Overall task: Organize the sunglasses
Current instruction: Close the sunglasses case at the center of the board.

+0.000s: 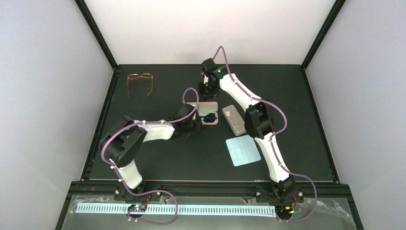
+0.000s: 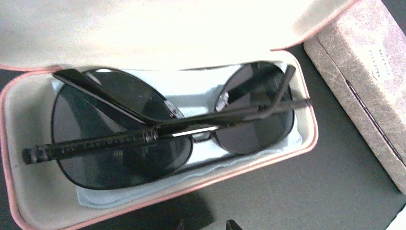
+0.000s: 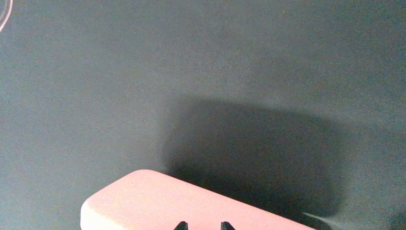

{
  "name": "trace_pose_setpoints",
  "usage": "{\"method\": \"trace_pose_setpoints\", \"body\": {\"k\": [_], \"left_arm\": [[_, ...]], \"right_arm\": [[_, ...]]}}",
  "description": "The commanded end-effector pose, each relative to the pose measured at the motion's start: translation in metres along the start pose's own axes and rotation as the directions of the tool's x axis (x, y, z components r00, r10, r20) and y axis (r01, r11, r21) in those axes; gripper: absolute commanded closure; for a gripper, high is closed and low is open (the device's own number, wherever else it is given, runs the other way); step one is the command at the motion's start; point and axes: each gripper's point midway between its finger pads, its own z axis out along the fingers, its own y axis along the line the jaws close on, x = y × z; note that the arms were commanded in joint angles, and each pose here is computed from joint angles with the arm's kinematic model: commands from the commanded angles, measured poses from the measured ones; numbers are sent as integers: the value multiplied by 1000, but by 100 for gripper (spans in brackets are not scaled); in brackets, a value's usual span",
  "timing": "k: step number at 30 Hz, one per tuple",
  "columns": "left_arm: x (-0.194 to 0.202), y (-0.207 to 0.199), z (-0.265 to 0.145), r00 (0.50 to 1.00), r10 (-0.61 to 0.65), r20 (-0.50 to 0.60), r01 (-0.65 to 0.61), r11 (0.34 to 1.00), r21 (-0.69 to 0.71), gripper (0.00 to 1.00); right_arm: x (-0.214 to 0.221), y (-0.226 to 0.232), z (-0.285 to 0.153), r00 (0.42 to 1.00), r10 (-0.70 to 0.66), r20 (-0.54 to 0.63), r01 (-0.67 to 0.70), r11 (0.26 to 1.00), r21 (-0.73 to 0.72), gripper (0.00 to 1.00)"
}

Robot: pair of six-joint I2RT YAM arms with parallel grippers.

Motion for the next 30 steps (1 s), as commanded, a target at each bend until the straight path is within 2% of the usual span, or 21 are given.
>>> {"method": "trace_pose_setpoints", "body": {"k": [1, 7, 10, 14, 30], "left_arm": [[-9, 1, 7, 998, 39, 49, -39, 999, -19, 78], [-13, 5, 11, 997, 38, 61, -36, 998, -44, 83], [-17, 2, 12, 997, 39, 71, -37, 999, -26, 89], [-21, -2, 10, 994, 32, 108, -32, 999, 6, 90], [-21, 3, 11, 993, 40, 108, -38, 999, -23, 91]], "right_arm": [[15, 4, -5, 999, -24, -47, 23, 1000, -5, 82], [24, 2, -8, 998, -16, -66, 16, 1000, 3, 82], [29, 0, -9, 997, -5, -78, 5, 1000, 3, 83], [35, -1, -8, 995, 4, -97, -4, 1000, -1, 83], [70, -20, 4, 984, 77, -162, -74, 997, 25, 88]]}}
